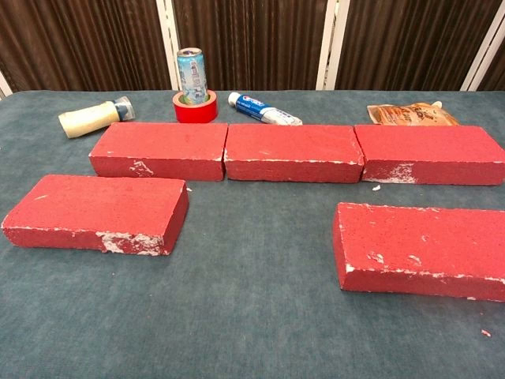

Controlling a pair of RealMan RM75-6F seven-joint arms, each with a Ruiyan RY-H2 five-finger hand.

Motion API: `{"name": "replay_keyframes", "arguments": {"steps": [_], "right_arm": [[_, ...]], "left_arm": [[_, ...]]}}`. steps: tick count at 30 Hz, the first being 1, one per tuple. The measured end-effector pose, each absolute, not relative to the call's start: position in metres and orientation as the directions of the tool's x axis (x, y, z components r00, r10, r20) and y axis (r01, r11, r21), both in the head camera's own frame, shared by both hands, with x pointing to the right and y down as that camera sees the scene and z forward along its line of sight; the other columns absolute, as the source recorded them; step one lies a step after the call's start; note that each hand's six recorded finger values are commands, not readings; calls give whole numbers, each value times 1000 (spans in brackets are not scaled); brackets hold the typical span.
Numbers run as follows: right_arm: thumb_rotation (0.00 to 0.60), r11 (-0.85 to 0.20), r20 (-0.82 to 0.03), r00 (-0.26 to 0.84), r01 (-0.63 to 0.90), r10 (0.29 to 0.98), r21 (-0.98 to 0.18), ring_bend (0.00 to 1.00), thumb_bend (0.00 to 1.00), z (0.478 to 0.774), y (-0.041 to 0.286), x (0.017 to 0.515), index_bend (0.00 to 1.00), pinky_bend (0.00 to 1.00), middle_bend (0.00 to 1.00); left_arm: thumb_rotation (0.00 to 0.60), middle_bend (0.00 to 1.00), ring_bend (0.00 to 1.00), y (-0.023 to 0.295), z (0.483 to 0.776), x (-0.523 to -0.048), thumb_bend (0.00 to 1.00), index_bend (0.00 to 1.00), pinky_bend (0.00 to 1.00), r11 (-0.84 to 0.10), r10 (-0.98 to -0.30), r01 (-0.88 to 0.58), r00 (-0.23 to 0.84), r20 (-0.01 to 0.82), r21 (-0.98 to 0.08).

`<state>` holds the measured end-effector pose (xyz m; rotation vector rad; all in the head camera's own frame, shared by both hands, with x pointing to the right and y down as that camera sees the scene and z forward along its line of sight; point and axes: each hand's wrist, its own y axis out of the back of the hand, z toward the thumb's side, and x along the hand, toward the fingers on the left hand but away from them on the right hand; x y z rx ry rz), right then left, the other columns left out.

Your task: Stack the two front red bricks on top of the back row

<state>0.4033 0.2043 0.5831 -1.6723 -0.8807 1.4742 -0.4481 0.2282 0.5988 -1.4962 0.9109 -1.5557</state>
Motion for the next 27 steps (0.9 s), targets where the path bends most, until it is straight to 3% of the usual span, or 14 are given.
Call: {"name": "replay_keyframes", "arguments": {"steps": [16,27], "right_arm": [[600,-503,-497,114,29,860,-864,0,0,584,203,404,0,0,0],[600,-511,-506,106,25,856,-859,0,0,587,201,405,0,0,0]], "left_arm": [[600,0,0,229,601,-445,219,0,48,-484,-875,30,4,484,-875],[600,0,0,222,576,-394,214,0,73,-593,-787,56,168,593,-803]]}}
